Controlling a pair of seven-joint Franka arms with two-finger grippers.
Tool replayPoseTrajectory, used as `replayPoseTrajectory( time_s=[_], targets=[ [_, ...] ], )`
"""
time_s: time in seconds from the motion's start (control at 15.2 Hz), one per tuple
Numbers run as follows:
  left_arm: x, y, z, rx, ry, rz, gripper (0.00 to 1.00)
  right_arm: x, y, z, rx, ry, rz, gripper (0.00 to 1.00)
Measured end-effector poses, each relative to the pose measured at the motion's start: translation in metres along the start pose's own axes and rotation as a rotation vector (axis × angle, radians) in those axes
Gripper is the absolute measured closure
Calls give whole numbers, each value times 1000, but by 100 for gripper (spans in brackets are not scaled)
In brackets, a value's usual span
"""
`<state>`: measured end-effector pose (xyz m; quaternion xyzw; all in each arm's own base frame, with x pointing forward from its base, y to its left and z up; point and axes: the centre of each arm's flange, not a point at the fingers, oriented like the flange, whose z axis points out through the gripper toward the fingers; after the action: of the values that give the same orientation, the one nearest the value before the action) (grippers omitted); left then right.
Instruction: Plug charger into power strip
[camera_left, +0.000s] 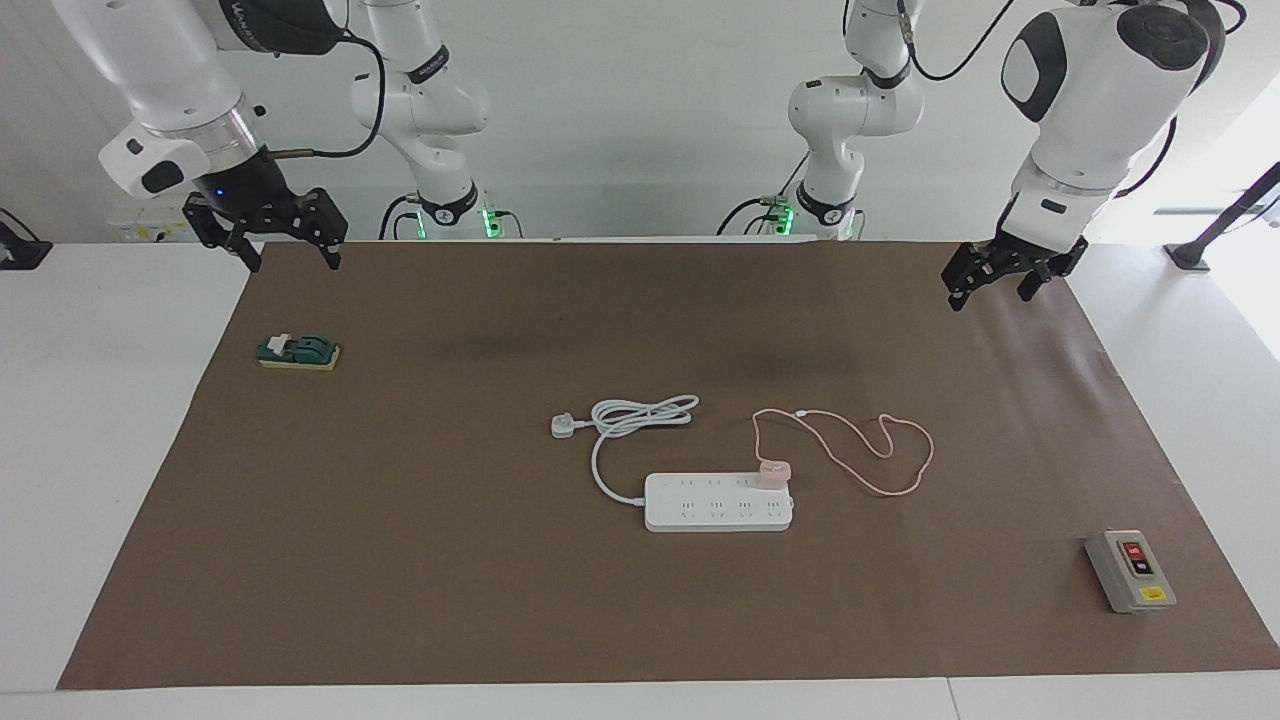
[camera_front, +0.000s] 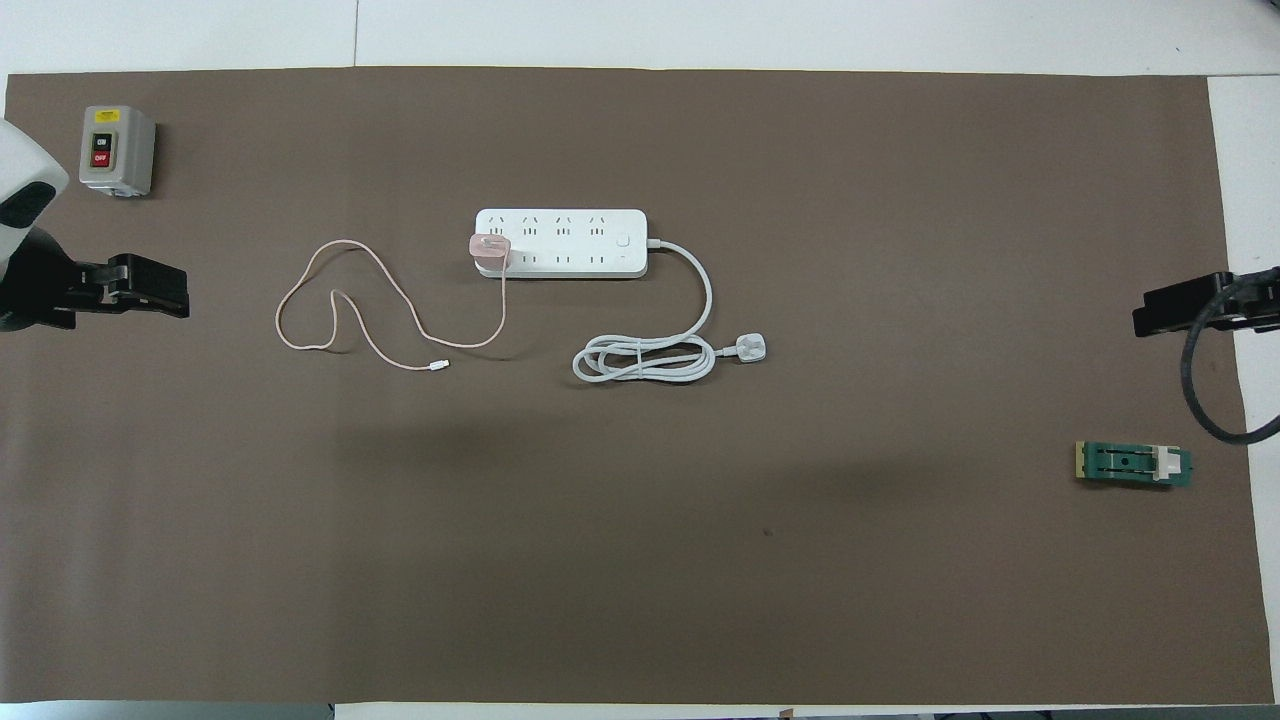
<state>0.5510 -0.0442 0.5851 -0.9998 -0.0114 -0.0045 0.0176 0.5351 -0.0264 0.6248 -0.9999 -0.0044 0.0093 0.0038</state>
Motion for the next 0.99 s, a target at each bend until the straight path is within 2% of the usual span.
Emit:
replayPoseTrajectory(
  time_s=[0.26, 0.99],
  targets=[
    [-4, 2, -4, -20, -4, 12, 0, 0, 0, 0, 0, 0, 0, 0],
    [-13, 9, -9, -19, -32, 30, 0, 0, 0, 0, 0, 0, 0, 0]
  ],
)
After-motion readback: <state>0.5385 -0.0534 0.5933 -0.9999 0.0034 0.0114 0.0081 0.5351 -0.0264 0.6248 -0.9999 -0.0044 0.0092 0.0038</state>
